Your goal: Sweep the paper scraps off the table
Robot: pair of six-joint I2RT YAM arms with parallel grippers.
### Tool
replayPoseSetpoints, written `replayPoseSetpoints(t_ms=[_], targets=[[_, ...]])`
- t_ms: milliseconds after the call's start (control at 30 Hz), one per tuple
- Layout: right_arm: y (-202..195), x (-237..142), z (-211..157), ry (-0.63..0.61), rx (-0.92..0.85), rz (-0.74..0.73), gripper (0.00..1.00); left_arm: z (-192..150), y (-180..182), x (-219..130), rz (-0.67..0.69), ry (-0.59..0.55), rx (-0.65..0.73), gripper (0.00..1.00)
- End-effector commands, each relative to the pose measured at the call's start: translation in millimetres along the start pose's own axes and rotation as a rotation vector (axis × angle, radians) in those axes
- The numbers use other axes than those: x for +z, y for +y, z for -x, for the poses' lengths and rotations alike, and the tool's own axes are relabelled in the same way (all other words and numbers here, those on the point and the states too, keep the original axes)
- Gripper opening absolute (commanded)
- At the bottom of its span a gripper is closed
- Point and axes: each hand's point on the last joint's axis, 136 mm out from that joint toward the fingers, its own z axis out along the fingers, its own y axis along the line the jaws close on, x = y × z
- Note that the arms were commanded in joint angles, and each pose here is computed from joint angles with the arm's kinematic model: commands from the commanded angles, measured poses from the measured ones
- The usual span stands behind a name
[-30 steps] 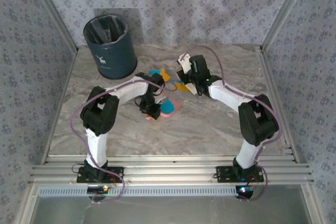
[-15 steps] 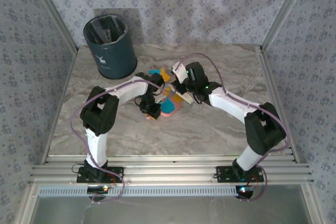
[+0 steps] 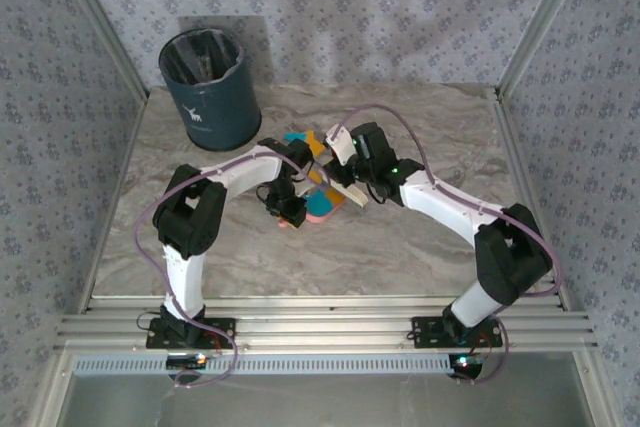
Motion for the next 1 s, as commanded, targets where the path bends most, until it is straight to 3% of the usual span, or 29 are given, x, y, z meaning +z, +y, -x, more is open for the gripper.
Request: replayPoseSetpoints(t_ms=[0, 267, 533, 800, 967], targets=[[25.2, -15.6, 13.0, -0.035, 0.006, 0.089, 0.0, -3.0, -3.2, 3.6, -0.01, 0.024, -0.005, 0.0], [30.5, -29.0, 21.4, -0.063, 0.01, 0.11, 0.0, -2.6, -2.6, 1.0, -0.003, 0.013, 0.0, 0.0], [18.1, -49.7, 27.0, -0.093, 0.022, 0.04, 0.0, -2.1, -2.6, -5.4, 0.01, -0.023, 0.007, 0.0], [-8.5, -77.5, 31.6, -0.185, 0.135, -0.03, 0.0, 3.4, -3.3, -19.3, 0.026, -0.114, 0.017, 0.0], [-39.0, -95.9, 26.3, -0.223, 0.194, -0.166, 0.0, 6.1, -3.8, -29.4, 0.032, -0.178, 0.021, 0.0]])
